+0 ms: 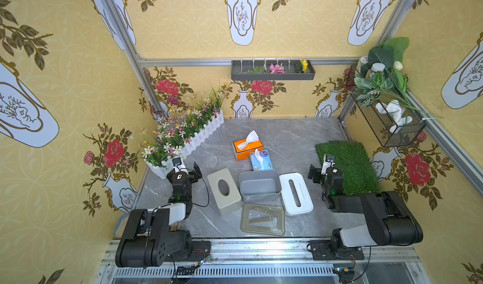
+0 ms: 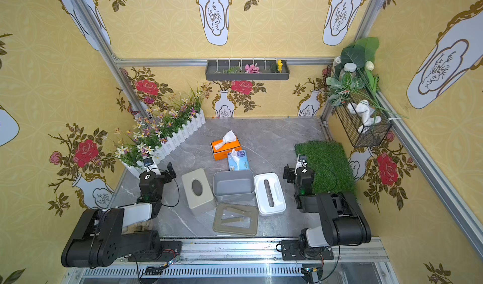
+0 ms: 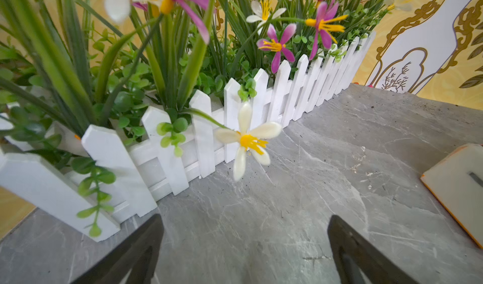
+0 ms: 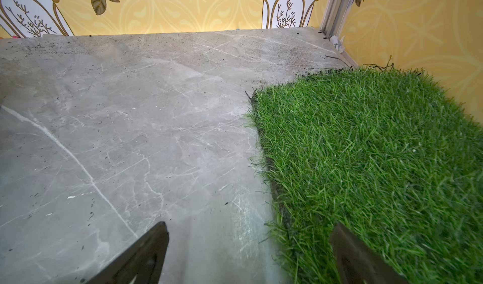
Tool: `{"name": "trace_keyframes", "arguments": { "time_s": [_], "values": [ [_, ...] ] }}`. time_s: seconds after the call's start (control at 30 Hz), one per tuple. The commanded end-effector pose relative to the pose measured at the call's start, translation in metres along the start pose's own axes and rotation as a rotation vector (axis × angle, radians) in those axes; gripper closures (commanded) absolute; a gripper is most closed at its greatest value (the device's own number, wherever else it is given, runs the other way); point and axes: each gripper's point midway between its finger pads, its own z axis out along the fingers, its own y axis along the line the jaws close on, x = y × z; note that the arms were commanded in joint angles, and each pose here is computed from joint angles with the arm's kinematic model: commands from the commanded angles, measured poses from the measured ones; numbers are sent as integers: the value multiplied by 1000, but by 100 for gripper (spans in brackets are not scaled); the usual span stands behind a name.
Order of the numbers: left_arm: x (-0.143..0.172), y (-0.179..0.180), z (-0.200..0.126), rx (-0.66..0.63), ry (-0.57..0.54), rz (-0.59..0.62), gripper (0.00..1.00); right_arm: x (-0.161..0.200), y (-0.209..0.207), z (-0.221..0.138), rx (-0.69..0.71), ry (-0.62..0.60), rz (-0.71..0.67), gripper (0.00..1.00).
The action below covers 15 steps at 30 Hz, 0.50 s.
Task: Put the tissue paper into the tissue box
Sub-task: Move the paper towel to the center of the board.
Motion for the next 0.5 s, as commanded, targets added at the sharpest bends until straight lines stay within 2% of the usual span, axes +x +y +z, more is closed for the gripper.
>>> {"name": "trace_keyframes", "arguments": {
  "time_s": [0.0,0.47],
  "values": [
    [-4,0,1,-9,-18,4,0,-13,1,-1,-3,-53,9,3],
    [-3,0,2,-8,-13,4,0,-13,1,-1,-3,-53,11,3]
  ]
}}
